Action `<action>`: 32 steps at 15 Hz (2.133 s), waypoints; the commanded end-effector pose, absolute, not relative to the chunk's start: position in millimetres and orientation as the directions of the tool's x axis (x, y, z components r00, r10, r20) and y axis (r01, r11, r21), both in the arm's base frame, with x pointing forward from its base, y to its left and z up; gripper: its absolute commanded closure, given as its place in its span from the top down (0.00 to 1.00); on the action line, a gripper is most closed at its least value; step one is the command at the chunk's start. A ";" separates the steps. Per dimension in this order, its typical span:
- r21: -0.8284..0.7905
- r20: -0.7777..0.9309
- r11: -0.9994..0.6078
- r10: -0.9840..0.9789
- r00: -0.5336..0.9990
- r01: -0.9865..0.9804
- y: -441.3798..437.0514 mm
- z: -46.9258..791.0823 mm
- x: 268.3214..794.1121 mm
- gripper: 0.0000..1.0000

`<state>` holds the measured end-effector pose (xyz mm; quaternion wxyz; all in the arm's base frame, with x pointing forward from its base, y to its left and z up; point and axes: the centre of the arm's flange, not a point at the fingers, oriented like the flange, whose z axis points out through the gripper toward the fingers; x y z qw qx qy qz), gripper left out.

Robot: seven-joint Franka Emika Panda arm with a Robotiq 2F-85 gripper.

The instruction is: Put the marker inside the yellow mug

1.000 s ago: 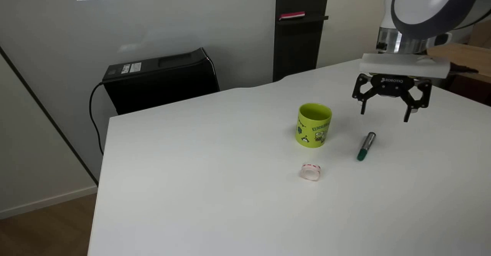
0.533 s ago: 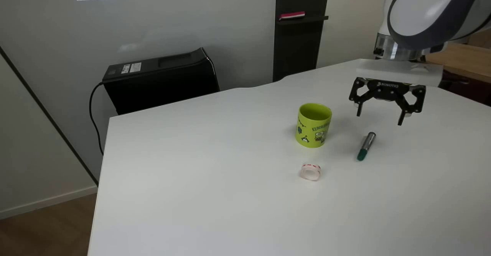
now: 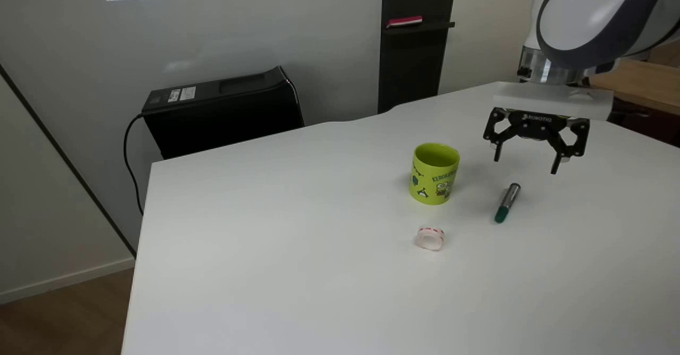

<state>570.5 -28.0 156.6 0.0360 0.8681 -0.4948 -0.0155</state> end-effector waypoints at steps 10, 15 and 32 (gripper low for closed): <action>0.090 0.013 -0.496 -0.867 0.499 -0.864 -30.0 132.1 581.2 1.00; 0.045 0.027 -0.476 -0.878 0.477 -0.878 -31.3 114.2 587.9 1.00; 0.039 0.026 -0.471 -0.881 0.472 -0.881 -4.6 74.9 600.2 0.45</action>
